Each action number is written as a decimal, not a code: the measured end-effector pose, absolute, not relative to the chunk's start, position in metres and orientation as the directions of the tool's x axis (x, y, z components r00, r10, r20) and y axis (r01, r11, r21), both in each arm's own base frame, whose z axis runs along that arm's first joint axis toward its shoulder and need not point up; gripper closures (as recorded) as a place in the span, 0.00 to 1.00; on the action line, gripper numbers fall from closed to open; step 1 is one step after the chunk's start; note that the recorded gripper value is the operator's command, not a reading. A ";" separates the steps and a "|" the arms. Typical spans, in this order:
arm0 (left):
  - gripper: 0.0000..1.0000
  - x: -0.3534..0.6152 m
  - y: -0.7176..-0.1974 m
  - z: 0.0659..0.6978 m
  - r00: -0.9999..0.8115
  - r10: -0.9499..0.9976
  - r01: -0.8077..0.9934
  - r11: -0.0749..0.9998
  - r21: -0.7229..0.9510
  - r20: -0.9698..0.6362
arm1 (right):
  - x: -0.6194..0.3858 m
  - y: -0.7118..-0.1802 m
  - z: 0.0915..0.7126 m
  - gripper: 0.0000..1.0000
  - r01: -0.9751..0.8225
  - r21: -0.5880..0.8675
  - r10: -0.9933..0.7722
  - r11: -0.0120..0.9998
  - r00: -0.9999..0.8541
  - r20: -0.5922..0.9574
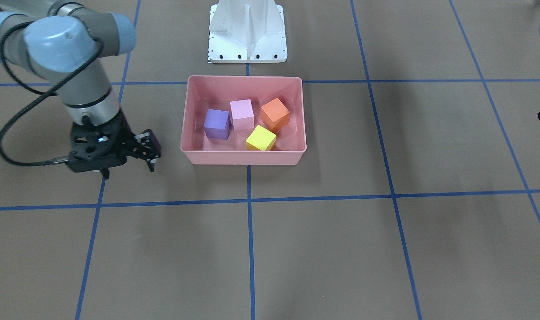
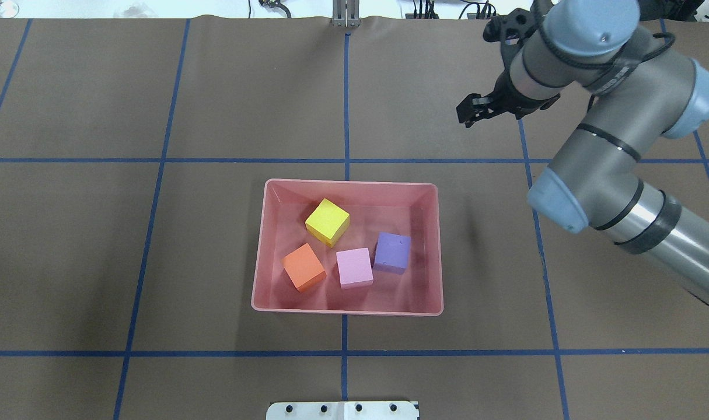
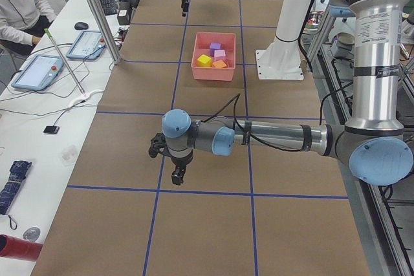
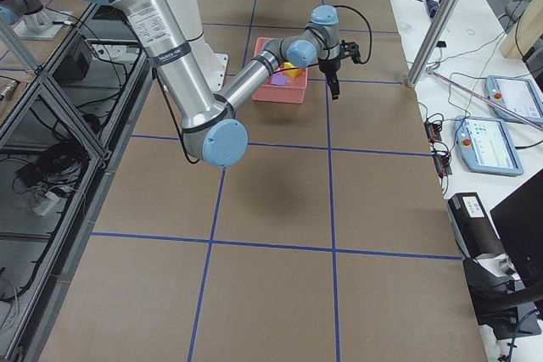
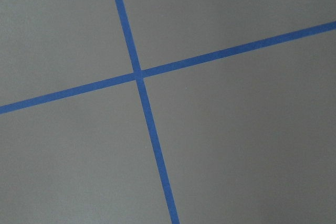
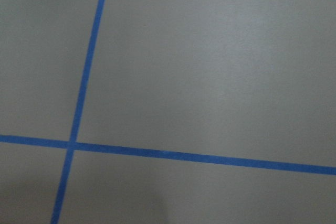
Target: Place blocks into pink bin with both arms
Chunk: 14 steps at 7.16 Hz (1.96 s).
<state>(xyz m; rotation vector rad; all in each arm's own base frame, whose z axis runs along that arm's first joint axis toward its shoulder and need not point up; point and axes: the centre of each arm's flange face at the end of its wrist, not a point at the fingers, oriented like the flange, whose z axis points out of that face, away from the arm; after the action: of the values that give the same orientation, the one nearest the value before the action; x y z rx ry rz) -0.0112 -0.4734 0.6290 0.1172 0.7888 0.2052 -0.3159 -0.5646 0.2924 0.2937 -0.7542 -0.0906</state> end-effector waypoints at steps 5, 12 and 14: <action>0.00 -0.084 -0.452 0.644 0.696 0.155 -0.111 0.988 0.109 -0.701 | -0.120 -0.587 0.425 0.00 0.000 0.227 -0.155 0.974 0.730 0.665; 0.00 -0.098 -0.391 0.643 0.703 0.134 -0.076 0.991 0.114 -0.698 | 0.020 -0.474 0.608 0.00 0.092 0.134 -0.156 0.987 0.766 0.623; 0.00 -0.097 -0.387 0.645 0.702 0.132 -0.077 0.991 0.110 -0.699 | 0.023 -0.464 0.619 0.00 0.085 0.108 -0.134 0.991 0.768 0.627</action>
<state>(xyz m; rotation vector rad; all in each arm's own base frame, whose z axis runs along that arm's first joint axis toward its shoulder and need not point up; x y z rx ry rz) -0.0974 -0.3868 0.6451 0.0740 0.7836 0.1161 0.0229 -0.4643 0.6194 0.0745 -0.6855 -0.1193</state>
